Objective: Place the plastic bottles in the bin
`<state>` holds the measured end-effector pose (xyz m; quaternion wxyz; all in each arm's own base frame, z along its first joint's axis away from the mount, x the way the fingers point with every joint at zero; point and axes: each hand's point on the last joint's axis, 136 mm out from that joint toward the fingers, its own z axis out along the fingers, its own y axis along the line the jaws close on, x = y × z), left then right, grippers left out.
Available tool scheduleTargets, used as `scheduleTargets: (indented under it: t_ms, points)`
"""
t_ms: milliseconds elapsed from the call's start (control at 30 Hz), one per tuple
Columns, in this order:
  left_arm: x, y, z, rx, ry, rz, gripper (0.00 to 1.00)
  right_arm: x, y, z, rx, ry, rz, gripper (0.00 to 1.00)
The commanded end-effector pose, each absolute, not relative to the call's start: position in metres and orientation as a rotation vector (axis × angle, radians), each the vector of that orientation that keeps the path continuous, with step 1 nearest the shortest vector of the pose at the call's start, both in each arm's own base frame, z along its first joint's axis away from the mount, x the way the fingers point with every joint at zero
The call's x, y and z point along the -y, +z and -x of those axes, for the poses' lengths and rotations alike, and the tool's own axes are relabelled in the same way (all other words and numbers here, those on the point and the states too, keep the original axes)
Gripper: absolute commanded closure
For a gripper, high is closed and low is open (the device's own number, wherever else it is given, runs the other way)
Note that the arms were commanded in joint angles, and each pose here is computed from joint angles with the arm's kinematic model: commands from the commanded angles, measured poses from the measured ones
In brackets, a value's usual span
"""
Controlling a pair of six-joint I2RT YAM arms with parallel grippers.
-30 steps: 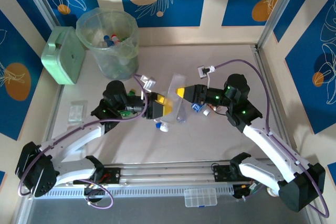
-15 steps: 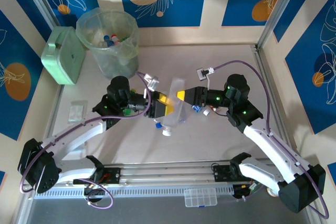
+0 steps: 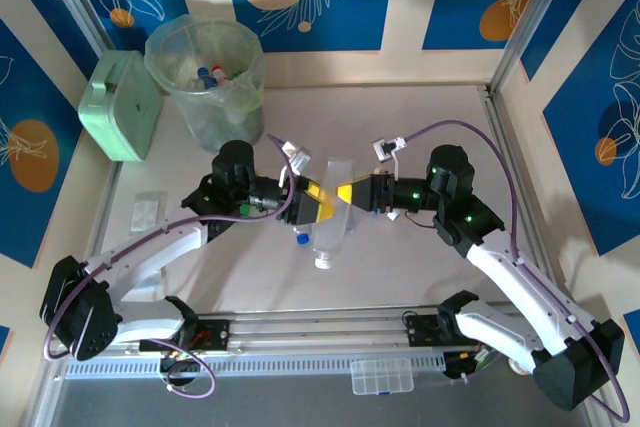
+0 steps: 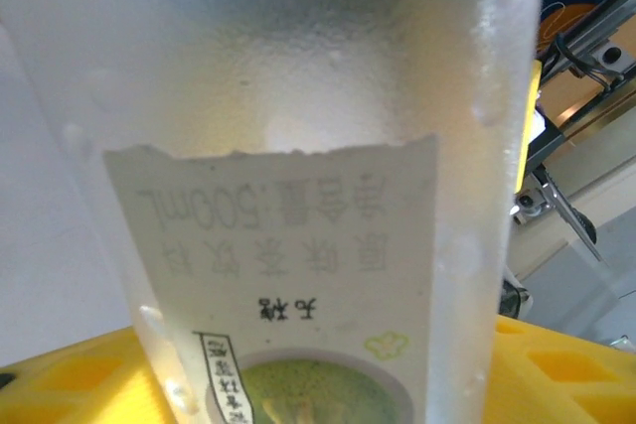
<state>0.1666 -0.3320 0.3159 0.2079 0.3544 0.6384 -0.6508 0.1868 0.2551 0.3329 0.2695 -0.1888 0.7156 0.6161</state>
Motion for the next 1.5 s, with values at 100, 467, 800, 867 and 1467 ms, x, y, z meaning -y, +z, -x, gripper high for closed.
scheduleTargets:
  t_ms: [100, 467, 800, 867, 1467]
  points:
    - [0.333, 0.326, -0.162, -1.734, -1.788, -1.057, 0.43, -0.255, 0.336, -0.182, -1.923, 1.64, 0.537, 0.42]
    - [0.317, 0.329, -0.246, -1.855, -1.369, -0.714, 0.71, -0.22, 0.356, -0.193, -1.881, 1.369, 0.372, 0.08]
    - [0.25, 0.37, -0.368, -1.892, -1.115, -0.206, 1.0, -0.205, 0.363, -0.182, -1.876, 1.283, 0.394, 0.08]
    - [0.24, 0.384, -0.388, -1.872, -1.094, -0.151, 1.0, -0.204, 0.364, -0.181, -1.873, 1.272, 0.398, 0.08]
    - [0.051, 0.384, -0.542, -1.723, -0.922, 0.959, 1.0, -0.185, 0.375, -0.185, -1.906, 1.115, 0.396, 0.1]
